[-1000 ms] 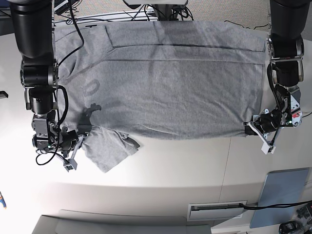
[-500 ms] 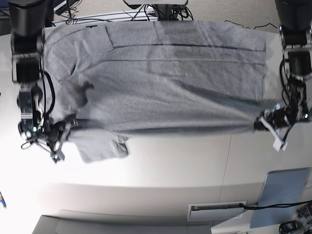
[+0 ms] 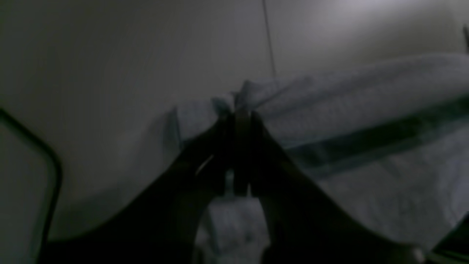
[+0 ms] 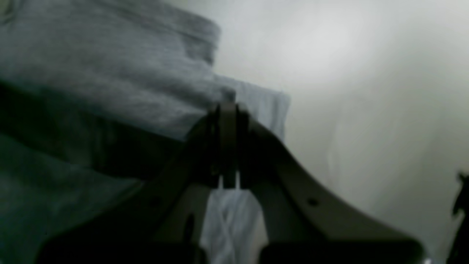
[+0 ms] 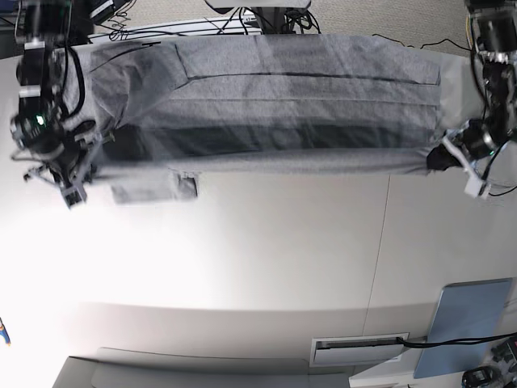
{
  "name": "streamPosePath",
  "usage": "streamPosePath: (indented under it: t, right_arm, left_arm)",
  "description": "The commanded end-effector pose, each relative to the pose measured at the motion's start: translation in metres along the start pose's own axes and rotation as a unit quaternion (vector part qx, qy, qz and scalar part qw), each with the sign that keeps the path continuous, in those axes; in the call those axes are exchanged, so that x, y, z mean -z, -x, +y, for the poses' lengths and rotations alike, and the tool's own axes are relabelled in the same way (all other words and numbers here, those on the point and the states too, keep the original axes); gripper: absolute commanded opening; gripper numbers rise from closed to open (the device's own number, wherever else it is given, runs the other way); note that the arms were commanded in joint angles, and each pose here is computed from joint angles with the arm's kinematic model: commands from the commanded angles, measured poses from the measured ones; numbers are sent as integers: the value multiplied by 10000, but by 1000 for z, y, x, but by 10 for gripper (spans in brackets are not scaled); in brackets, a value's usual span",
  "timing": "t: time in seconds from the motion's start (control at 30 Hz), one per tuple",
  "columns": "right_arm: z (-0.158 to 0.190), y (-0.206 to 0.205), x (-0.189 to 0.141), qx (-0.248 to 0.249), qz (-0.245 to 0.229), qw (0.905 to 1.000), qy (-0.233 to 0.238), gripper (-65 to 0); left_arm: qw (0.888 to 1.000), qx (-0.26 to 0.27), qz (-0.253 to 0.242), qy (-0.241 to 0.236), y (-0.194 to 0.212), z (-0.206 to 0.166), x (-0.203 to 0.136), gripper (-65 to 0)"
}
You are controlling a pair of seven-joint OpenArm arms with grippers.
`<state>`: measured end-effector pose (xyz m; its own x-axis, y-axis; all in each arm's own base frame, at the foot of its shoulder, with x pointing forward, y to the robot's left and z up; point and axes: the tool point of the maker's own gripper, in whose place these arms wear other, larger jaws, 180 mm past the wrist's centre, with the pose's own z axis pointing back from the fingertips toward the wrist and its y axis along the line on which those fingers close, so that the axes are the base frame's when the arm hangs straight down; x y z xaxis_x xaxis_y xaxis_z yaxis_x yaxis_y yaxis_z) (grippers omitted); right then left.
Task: Fold the T-shirt properly
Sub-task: 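Lift the hem with both grippers and fold it over toward the collar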
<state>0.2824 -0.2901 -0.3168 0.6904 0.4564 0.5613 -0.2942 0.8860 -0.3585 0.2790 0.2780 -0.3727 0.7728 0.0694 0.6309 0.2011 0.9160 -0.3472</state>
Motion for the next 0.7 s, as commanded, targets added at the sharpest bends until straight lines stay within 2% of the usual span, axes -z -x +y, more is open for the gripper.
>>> streamPosePath:
  t: [0.0, 0.27, 0.67]
  right_arm:
    - [-14, -3, -13, -127, -90, 9996, 242, -650]
    - [2, 29, -54, -229, 115, 9990, 353, -650]
    - [33, 89, -66, 14, 969, 9953, 29, -650]
  left_arm:
    - [9999, 66, -103, -55, -8, 5, -12, -650]
    - [9993, -180, 309, -126, 39, 8, -23, -650]
    - [9981, -227, 555, -139, 55, 8, -25, -650]
